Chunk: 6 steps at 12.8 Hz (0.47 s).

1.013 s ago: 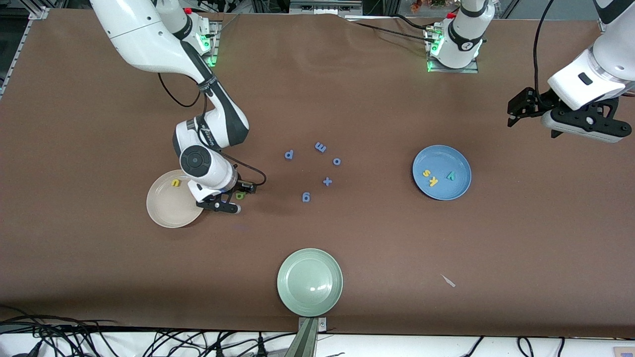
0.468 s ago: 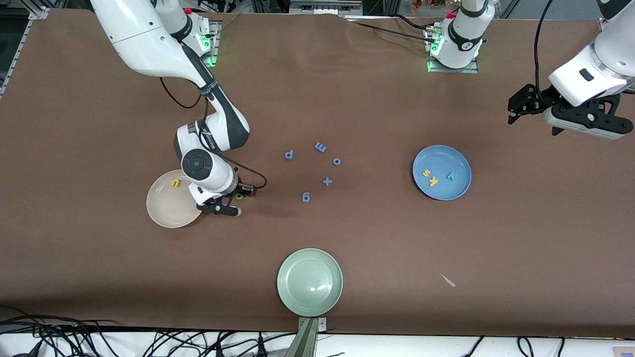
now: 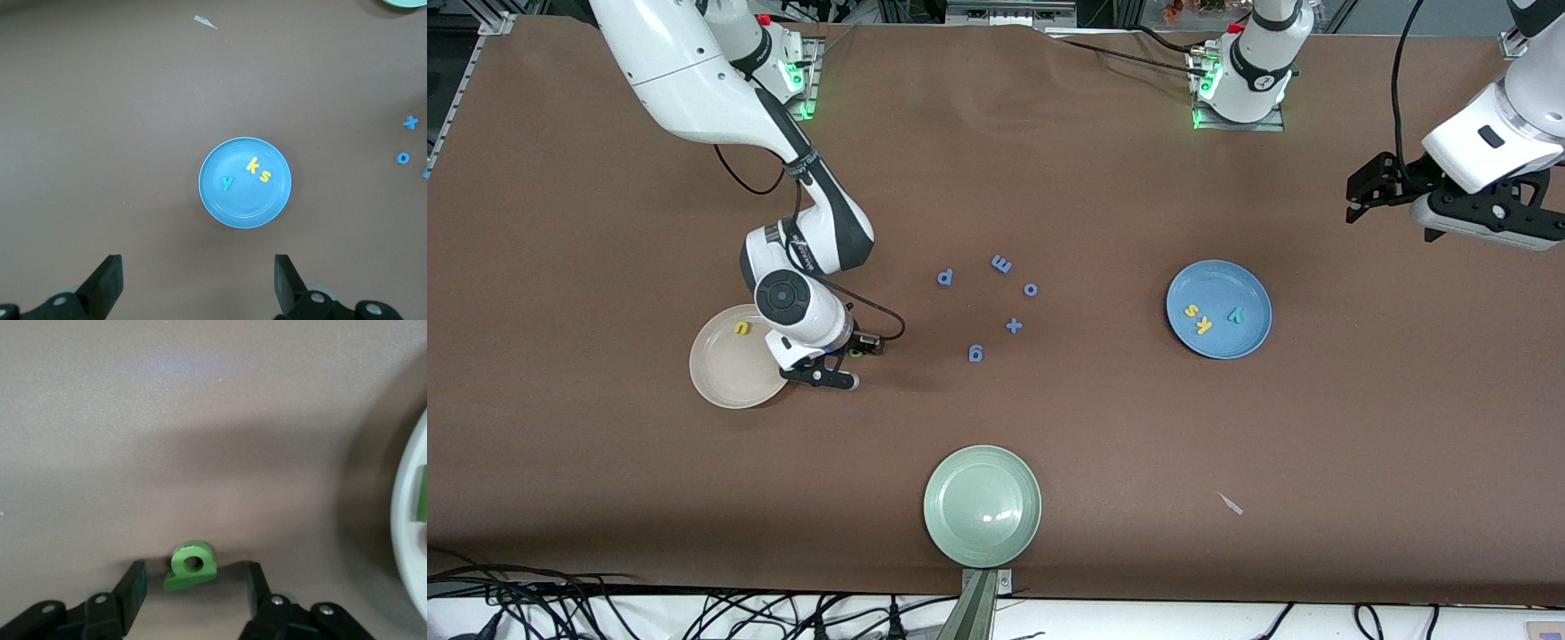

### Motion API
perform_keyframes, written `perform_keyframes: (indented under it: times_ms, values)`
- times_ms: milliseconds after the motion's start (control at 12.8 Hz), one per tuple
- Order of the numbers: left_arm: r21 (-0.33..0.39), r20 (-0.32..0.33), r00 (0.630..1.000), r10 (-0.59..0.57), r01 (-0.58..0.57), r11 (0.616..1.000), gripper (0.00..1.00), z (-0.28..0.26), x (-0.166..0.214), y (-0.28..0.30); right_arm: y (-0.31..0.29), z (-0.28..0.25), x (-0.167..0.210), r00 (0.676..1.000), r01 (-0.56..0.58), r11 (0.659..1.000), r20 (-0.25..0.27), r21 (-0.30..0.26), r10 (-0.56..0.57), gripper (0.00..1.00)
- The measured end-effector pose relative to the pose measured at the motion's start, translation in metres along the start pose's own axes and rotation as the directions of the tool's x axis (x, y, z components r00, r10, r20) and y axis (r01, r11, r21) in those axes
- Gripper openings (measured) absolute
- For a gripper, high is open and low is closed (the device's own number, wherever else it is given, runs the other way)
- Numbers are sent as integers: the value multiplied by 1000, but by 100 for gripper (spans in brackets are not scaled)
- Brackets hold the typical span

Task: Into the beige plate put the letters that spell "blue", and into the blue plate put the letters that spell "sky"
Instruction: 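Reach and grasp the green 6 letter with the right gripper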

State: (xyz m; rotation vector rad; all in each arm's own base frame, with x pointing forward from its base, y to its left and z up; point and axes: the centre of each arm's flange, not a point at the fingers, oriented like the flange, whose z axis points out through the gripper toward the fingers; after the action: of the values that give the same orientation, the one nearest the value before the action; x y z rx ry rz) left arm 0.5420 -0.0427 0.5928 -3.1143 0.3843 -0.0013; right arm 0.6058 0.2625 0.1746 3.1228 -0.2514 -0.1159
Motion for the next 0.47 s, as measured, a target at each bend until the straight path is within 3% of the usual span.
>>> perform_keyframes:
  times_ms: [234,468]
  values:
    - [0,-1,1000,-5,5,1000,100,0,1,-3,-2,-3,1,1000,1,1000,-6,4,-1,39]
    - [1,-9,1000,-6,6,1000,100,-4,1,-3,-2,-3,1,1000,0,1000,-6,4,0,33]
